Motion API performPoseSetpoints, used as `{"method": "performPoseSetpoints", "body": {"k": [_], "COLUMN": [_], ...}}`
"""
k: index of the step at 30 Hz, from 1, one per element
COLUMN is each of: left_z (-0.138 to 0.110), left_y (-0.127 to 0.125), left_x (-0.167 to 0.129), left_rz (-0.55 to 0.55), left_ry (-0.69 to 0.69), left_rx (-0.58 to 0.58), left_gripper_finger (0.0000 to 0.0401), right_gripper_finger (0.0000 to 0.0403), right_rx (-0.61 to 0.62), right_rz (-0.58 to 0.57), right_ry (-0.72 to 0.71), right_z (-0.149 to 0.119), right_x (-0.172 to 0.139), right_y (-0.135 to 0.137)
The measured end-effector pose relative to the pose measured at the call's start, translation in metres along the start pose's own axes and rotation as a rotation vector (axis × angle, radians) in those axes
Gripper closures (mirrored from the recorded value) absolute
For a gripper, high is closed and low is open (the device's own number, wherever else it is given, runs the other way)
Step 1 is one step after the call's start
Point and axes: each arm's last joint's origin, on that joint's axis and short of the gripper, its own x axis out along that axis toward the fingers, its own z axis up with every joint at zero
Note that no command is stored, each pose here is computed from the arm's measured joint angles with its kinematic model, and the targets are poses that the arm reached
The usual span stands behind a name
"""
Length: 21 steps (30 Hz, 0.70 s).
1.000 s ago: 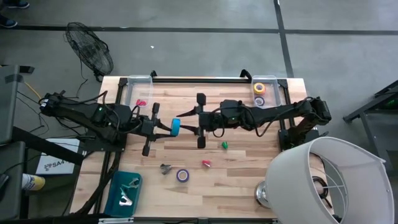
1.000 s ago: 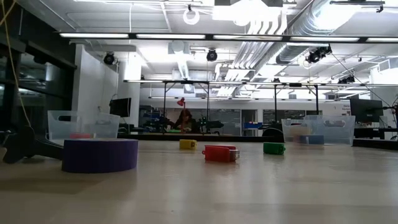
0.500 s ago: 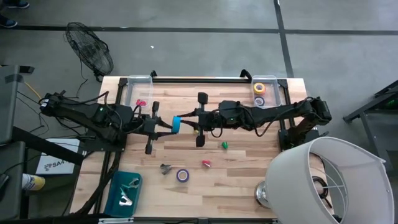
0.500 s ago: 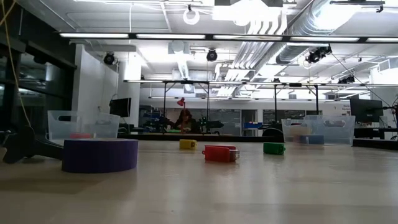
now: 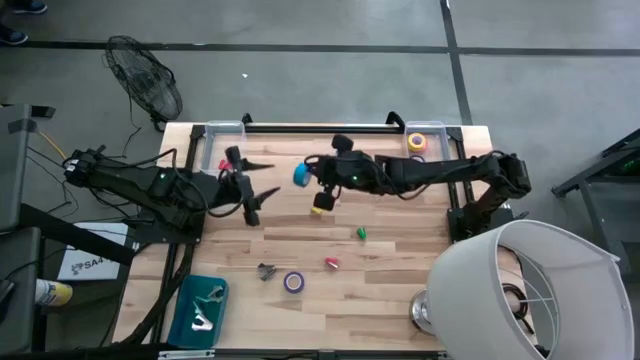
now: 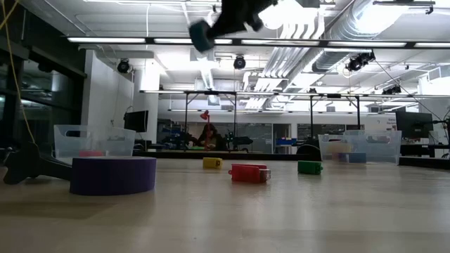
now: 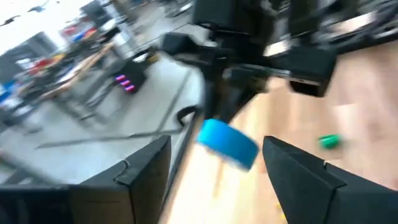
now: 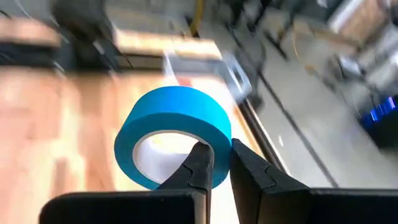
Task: Pick and place Stapler, Stapler remover, tape
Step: Put the light blue tape into the right transparent bin
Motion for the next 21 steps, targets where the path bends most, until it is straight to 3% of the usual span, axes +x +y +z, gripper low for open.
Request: {"method": "performPoseSetpoints", "body": {"k": [6,11,17,21], "left_z": [-0.007,-0.013,-0.027,-0.041], "left_y": [0.004,0.003,0.017,0.032], "left_x": [-0.001,0.002,0.016,0.033], "left_rz": [0.183,0.245,0.204,0.121], "left_ry": [0.092,0.157,0.252,0.302], "left_rx": [0.039,0.091,0.129,0.182], "left_gripper_finger": [0.0145,0.0145,0.0145,0.0145], "right_gripper_finger": [0.0377,0.0377,0.0376,0.0376], "right_rx": [0.078,0.152,0.342,0.515], "right_rz": [-0.084,-0.181,-0.370,-0.523], "right_ry": [0.223,0.343,0.466,0.523], "right_z": [-0.025,-0.040,-0.060,-0.075], "right_x": [0.006,0.010,0.010,0.008], "right_y": [-0.024,-0.049,-0.087,-0.114]}}
